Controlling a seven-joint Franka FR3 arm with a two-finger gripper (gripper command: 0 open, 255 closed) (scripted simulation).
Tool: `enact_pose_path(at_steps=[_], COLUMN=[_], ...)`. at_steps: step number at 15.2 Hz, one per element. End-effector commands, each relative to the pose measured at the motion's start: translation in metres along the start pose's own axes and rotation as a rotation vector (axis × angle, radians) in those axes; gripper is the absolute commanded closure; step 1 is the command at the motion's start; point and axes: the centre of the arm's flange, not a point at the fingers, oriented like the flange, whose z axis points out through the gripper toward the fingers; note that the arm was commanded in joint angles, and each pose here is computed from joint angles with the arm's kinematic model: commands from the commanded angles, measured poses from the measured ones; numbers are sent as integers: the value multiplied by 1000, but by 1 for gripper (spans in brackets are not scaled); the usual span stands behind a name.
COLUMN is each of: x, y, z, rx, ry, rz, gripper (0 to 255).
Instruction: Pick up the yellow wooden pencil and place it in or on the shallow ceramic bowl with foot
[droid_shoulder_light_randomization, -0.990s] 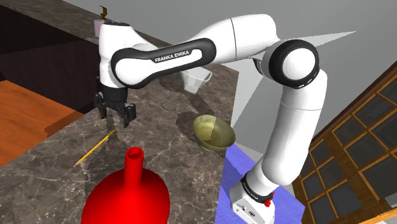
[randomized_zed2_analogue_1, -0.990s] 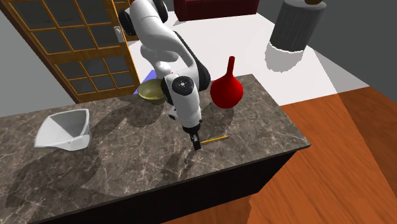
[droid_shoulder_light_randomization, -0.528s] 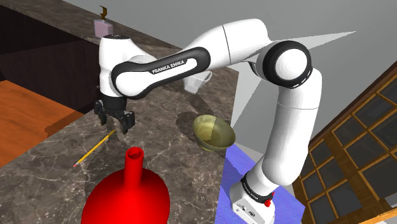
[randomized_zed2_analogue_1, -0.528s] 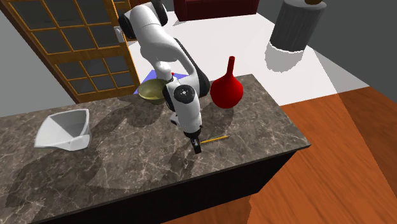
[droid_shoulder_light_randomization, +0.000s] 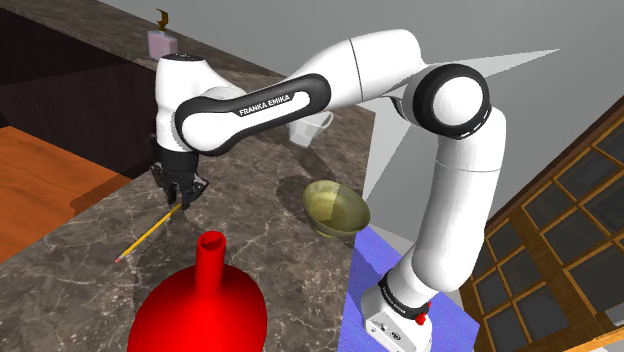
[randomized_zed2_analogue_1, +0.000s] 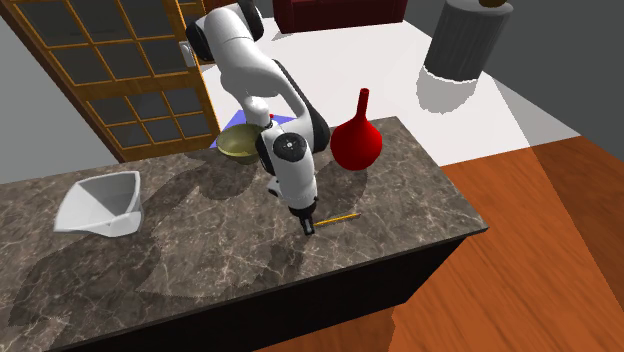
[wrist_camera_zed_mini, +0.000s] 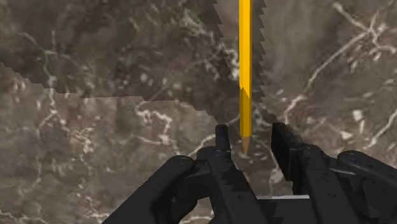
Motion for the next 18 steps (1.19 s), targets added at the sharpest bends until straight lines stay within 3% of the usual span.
enact_pose_path(at_steps=[1, 8, 18], x=[0, 0, -5], y=[1, 1, 3], z=[3, 3, -49], rx=[-9, -9, -9], ry=[0, 0, 0], rz=[0, 0, 0], gripper=[255, 255, 255])
